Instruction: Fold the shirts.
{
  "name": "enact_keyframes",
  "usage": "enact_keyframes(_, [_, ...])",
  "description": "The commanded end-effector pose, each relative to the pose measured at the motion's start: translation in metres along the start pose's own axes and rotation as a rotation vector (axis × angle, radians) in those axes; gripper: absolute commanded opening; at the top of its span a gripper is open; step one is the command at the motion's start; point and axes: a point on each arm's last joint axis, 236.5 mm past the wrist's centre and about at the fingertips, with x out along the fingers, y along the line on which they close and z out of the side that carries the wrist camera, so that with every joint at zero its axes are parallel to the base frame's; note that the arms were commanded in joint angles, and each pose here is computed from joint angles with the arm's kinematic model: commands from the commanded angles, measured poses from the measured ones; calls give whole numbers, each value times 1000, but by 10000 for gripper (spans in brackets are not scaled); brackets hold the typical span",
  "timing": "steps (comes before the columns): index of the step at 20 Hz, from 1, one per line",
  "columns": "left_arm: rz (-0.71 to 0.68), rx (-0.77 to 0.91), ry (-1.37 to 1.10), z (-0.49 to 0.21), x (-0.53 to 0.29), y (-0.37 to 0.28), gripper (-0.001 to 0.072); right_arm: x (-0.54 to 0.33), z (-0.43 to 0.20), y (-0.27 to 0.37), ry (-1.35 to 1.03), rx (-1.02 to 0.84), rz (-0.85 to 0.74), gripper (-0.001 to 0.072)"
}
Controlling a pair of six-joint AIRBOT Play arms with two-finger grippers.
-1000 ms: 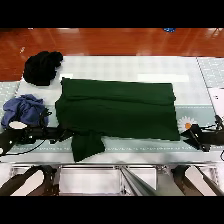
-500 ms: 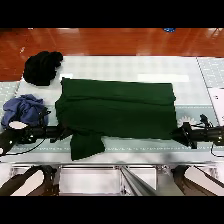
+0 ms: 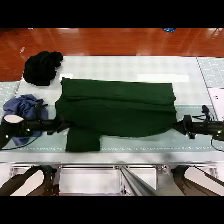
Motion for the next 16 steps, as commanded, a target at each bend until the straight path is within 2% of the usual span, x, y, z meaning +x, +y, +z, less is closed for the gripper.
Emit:
enact_keyframes(1, [-27, 74, -93, 45, -23, -33, 21, -19, 21, 43, -56, -80, 100, 26])
enact_keyframes(4, [-41, 107, -136, 81, -34, -55, 21, -19, 32, 72, -54, -193, 82, 26])
enact_keyframes(9, [-49, 122, -93, 137, -7, -78, 21, -21, 90, 114, -183, -328, 33, 26])
enact_keyframes(16, [-86, 79, -13, 213, 38, -95, 21, 15, 148, 117, -149, -306, 20, 26])
